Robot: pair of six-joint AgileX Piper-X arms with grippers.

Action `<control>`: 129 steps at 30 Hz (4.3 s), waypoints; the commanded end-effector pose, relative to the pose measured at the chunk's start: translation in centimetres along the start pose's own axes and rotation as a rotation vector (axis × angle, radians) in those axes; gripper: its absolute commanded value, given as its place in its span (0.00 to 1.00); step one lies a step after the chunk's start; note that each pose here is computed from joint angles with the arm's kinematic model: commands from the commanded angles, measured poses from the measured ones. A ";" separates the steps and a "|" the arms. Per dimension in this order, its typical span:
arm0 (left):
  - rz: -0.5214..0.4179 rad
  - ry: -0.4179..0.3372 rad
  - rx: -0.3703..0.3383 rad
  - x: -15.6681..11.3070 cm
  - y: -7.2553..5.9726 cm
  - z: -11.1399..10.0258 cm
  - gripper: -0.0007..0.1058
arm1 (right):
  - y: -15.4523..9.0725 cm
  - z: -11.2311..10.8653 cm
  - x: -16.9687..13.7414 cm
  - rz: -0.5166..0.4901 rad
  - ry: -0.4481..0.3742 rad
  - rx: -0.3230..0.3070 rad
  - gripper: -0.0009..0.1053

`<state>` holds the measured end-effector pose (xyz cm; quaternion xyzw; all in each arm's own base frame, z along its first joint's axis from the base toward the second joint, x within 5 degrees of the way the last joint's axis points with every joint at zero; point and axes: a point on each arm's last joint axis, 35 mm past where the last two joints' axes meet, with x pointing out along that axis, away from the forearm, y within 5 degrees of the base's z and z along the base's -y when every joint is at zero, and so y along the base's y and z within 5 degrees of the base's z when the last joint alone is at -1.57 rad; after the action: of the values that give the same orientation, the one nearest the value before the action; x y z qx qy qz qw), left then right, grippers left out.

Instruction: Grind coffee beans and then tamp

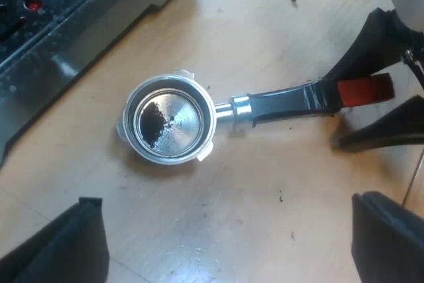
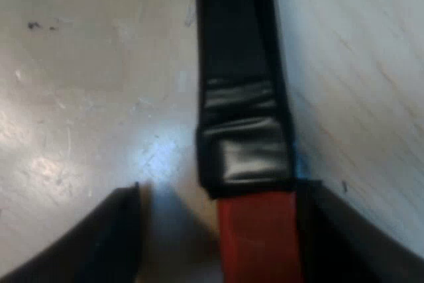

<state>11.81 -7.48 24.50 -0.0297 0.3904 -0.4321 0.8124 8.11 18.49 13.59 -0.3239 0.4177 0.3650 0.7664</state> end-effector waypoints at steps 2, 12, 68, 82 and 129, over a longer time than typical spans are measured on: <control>-0.009 -0.012 0.002 -0.1 -0.1 0.2 0.74 | -0.2 -0.1 -0.4 -0.004 0.042 -0.005 0.55; 0.040 -0.014 0.002 -2.3 -1.4 2.5 0.74 | -1.1 0.7 -4.2 -0.007 0.067 -0.019 0.55; 0.580 0.238 -0.315 -0.6 5.8 2.2 0.74 | 3.7 10.5 -4.7 0.052 -0.583 -0.173 0.73; 0.562 0.386 -0.360 3.7 9.3 1.5 0.74 | 4.3 10.5 -3.0 0.052 -0.553 -0.156 0.73; 0.525 0.268 -0.297 -1.6 4.6 1.6 0.01 | 1.3 5.8 -6.7 -0.159 -0.473 -0.140 0.73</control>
<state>15.53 -3.86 24.48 0.0098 0.5512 -0.1408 0.8223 6.83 21.87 21.60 -0.3131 0.1771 0.4040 0.8411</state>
